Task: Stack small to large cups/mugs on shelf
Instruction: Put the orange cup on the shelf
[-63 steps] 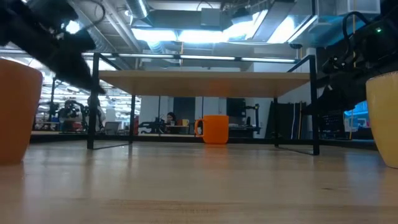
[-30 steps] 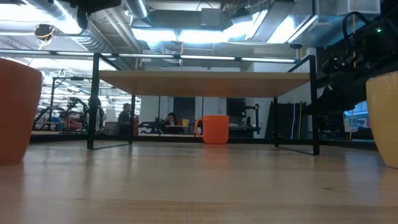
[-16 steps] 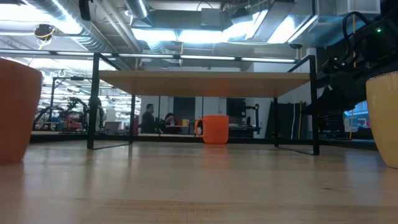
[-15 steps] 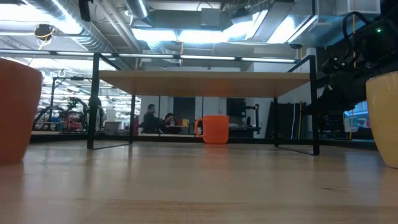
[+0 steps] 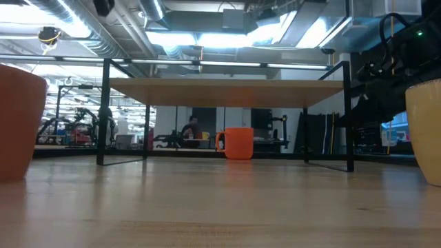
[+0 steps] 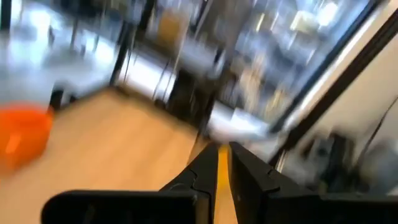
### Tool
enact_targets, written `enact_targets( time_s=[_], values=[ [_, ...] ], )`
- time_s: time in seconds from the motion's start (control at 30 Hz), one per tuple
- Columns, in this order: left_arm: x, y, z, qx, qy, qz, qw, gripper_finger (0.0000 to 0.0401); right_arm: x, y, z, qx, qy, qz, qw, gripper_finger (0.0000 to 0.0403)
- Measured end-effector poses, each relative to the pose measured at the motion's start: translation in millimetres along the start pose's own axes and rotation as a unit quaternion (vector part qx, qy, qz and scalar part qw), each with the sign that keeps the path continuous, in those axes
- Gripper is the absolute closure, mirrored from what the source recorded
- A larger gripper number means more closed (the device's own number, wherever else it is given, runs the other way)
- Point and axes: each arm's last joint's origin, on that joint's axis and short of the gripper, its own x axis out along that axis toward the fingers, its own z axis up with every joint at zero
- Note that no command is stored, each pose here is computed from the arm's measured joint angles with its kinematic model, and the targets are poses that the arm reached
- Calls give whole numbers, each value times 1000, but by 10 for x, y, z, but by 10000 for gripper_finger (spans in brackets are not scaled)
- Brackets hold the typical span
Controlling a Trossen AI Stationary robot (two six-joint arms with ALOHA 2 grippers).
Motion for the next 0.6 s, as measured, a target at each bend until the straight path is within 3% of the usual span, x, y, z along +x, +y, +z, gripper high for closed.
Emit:
enact_targets(
  time_s=[0.17,0.43,0.6],
  values=[
    [168,-67,-3,10,112,45,993,368,0,0,0,0,0,0,1000,373],
    [488,-228,279,55,134,61,988,368,0,0,0,0,0,0,1000,373],
    [742,-190,672,94,127,124,980,368,0,0,-1,0,0,0,1000,373]
  ],
)
